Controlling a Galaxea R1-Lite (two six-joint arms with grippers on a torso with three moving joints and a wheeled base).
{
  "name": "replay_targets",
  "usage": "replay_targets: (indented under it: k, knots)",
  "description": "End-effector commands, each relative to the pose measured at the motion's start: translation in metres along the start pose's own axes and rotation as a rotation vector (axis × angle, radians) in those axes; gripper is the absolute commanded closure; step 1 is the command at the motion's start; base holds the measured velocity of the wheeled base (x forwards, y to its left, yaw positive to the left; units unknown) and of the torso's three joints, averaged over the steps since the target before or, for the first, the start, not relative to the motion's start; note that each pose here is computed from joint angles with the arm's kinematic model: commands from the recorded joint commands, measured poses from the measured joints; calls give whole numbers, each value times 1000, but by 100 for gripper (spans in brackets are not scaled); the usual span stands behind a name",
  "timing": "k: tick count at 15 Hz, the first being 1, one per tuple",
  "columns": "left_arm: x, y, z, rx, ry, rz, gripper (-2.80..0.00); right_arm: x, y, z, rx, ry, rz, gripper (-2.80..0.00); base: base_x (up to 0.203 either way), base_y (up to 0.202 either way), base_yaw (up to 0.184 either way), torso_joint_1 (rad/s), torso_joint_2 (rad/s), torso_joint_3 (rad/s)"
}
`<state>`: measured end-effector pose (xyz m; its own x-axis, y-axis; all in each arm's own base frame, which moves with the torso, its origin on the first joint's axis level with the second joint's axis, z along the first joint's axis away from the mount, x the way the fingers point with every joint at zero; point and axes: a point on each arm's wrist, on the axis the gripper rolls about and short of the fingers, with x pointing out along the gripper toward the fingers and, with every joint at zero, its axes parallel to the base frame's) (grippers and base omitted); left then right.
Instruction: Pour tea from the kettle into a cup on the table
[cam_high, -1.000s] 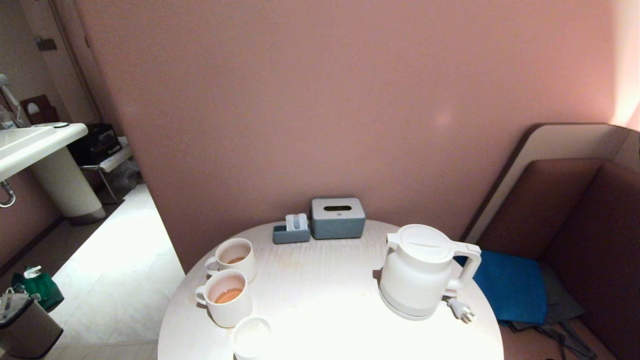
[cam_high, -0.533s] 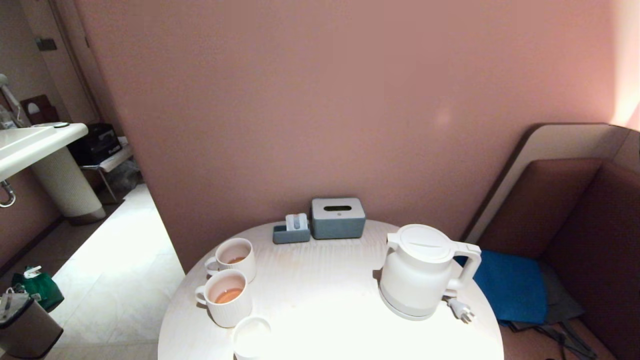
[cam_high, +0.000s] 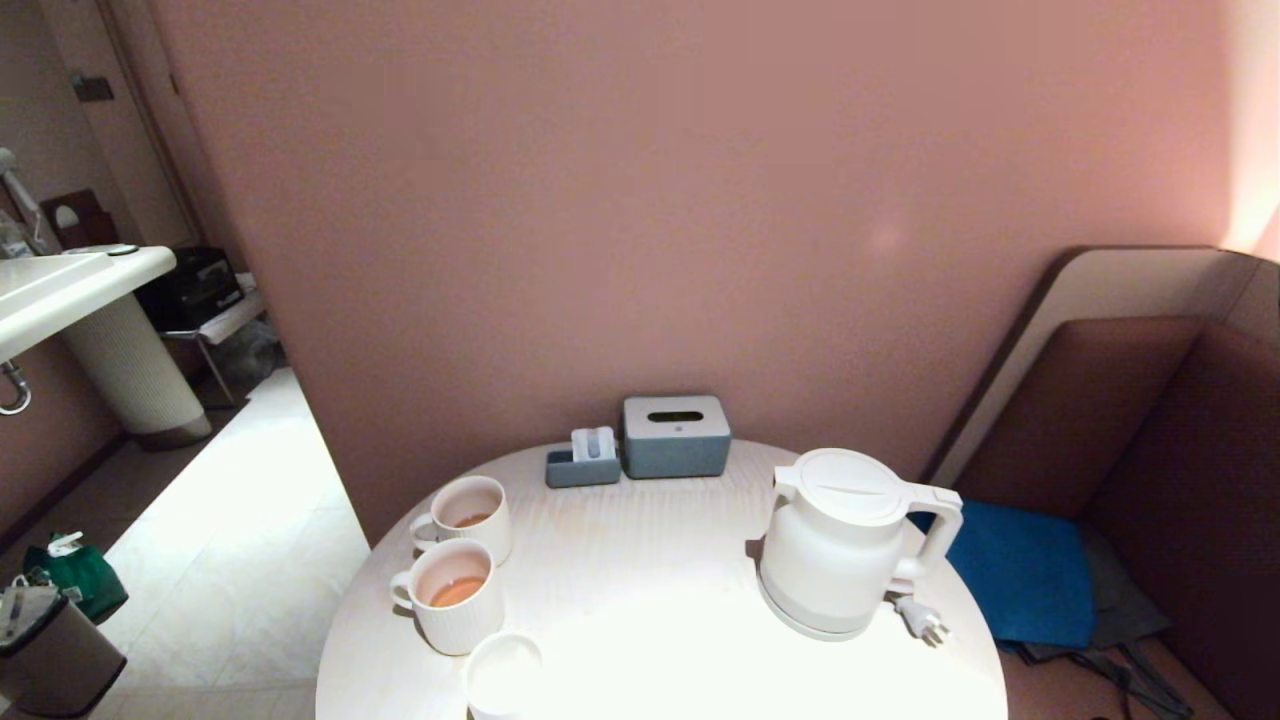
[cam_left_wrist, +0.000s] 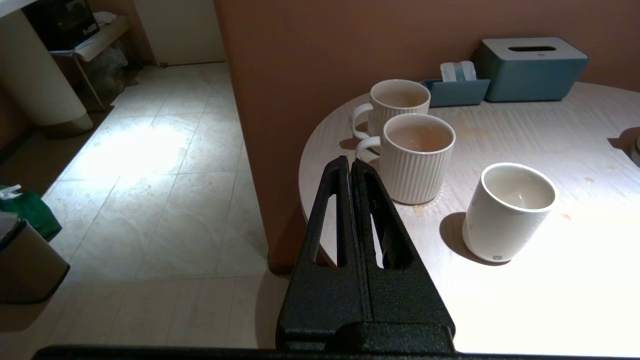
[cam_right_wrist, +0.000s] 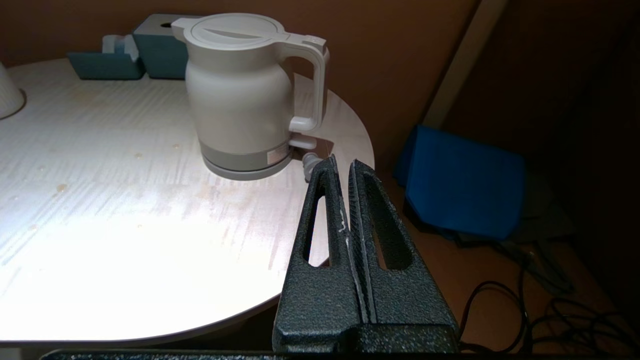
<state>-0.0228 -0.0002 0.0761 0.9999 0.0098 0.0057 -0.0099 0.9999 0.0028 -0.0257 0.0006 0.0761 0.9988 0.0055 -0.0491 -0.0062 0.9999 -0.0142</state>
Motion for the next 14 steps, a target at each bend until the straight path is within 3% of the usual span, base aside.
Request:
replay_targets:
  k: [1,14]
  knots:
    - [0,0,0,0,1,1,0,0,0,0,0,1,1,0,0,0,0,0,0,0]
    - [0,0,0,0,1,1,0,0,0,0,1,1,1,0,0,0,0,0,0,0]
